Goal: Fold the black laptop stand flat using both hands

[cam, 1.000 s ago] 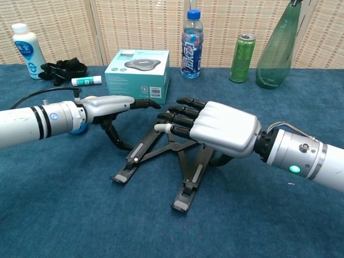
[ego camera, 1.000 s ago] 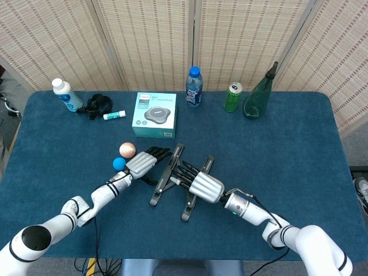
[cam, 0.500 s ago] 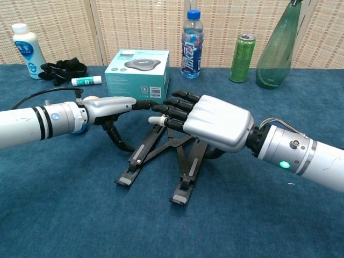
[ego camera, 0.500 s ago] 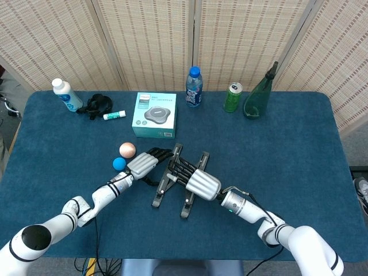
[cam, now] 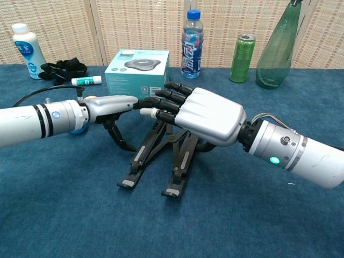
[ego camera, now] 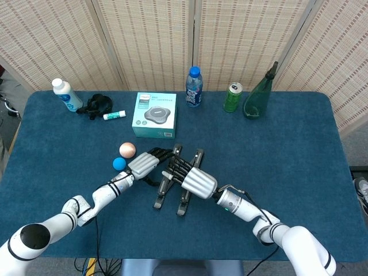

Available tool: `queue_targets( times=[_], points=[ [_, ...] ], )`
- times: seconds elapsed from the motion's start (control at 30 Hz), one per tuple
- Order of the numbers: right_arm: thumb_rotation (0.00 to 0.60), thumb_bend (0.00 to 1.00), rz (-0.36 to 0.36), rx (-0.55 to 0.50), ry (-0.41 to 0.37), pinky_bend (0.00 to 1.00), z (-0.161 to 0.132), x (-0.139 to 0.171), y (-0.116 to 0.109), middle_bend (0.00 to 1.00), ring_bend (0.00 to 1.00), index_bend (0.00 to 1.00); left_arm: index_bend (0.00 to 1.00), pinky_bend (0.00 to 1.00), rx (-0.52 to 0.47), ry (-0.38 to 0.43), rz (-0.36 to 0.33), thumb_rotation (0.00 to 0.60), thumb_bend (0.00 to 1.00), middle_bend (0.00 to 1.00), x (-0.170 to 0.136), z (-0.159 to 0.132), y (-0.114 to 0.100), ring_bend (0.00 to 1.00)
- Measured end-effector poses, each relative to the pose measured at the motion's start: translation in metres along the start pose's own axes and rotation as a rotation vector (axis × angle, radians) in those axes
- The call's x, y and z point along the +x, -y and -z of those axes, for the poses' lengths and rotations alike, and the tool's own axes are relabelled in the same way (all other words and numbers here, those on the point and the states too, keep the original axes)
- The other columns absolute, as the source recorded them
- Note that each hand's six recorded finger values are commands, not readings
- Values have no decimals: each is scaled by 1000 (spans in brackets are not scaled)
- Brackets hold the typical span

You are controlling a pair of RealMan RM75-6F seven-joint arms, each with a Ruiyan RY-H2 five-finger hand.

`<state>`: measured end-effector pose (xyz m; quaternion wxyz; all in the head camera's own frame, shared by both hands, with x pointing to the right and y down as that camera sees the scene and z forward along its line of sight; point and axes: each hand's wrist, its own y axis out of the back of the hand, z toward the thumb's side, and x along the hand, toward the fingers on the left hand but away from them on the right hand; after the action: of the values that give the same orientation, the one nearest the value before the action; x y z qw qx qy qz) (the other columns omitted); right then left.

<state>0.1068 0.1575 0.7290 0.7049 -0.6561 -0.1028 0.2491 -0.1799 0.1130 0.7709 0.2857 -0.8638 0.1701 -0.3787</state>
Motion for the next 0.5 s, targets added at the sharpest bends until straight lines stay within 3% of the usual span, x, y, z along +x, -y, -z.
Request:
queue_targets(
  times=[0.5],
  points=[
    [600, 0, 7, 12, -2, 0, 1, -3, 0, 0, 0, 0, 0, 24, 38, 28, 17, 600, 147, 0, 0, -6, -1, 0]
  ],
)
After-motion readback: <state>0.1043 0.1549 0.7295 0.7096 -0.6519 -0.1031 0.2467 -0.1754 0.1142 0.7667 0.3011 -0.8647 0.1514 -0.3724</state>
